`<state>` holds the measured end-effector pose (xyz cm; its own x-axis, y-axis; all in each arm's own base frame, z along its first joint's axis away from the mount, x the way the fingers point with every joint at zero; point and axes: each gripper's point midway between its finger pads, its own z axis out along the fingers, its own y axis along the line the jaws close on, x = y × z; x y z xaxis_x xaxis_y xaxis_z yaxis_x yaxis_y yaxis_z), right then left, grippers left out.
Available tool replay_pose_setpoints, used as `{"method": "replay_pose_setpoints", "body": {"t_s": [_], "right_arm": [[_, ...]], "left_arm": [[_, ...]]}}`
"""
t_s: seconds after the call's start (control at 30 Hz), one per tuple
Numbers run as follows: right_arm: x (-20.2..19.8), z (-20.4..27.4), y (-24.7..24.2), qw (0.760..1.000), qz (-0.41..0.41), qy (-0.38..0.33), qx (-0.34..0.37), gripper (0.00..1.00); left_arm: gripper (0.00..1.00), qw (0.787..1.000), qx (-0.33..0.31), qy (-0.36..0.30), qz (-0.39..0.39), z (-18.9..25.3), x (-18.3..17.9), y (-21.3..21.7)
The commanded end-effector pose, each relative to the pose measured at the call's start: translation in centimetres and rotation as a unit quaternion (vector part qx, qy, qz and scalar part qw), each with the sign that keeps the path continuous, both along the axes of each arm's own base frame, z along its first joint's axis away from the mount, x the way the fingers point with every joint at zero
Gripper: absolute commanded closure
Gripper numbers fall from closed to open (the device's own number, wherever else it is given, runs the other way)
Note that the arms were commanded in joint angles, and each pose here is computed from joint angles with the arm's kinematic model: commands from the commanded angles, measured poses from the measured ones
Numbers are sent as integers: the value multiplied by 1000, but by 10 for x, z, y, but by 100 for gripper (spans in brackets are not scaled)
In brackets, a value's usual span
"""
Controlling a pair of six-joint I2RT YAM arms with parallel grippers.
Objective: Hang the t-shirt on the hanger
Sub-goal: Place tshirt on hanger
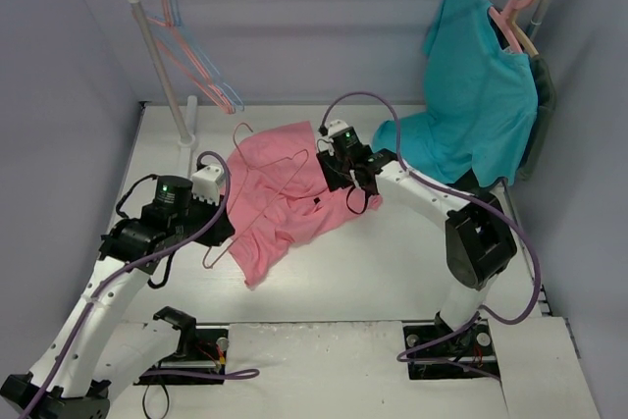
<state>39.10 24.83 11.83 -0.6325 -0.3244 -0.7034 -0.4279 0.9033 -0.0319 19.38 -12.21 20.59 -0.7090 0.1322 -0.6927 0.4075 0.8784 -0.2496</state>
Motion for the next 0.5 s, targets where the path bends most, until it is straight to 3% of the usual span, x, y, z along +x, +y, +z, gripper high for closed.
{"method": "replay_pose_setpoints", "body": {"t_s": [0.0, 0.1, 0.2, 0.3, 0.47], "right_arm": [[-35, -18, -30, 998, -34, 47, -40, 51], [-54, -27, -53, 992, -85, 71, -60, 51], [-57, -14, -46, 992, -108, 55, -24, 59], [-45, -1, -38, 990, -137, 35, 13, 65], [-20, -9, -33, 982, -188, 29, 14, 64]], "left_arm": [[100, 998, -38, -40, -28, 23, 4, -15], [100, 998, -35, -34, -29, 18, 0, -14], [100, 999, -33, -24, -25, 10, -2, -14], [100, 999, -29, -11, -20, 2, -3, -13], [100, 999, -27, -11, -25, 5, -4, -15]]}}
